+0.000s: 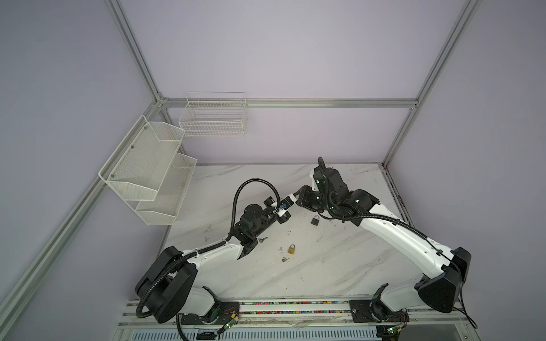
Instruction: Unlock with the key
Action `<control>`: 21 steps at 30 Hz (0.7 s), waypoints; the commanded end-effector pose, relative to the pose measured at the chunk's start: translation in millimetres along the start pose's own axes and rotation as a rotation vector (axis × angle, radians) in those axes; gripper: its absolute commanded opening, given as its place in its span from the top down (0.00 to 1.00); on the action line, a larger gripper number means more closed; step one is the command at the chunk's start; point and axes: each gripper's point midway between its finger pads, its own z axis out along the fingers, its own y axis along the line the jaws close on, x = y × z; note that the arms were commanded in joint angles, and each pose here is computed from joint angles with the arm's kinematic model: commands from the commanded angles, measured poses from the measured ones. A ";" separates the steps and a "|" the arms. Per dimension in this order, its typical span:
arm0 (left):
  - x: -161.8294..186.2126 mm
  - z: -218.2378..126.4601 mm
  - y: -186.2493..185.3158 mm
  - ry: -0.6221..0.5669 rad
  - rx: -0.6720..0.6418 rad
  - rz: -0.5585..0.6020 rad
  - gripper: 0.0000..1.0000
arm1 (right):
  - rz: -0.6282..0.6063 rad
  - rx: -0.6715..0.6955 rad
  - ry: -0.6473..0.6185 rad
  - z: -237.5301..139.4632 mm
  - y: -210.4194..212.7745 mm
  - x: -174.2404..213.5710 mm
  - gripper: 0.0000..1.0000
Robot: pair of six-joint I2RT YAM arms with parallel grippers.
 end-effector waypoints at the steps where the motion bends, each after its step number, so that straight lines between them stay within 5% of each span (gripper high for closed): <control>1: -48.0 8.0 20.9 -0.128 -0.053 0.040 1.00 | -0.003 -0.013 -0.040 -4.1 9.5 -12.5 0.67; 21: -57.3 9.9 21.9 -0.151 -0.057 0.048 1.00 | -0.034 0.033 -0.042 5.3 2.3 -13.9 0.78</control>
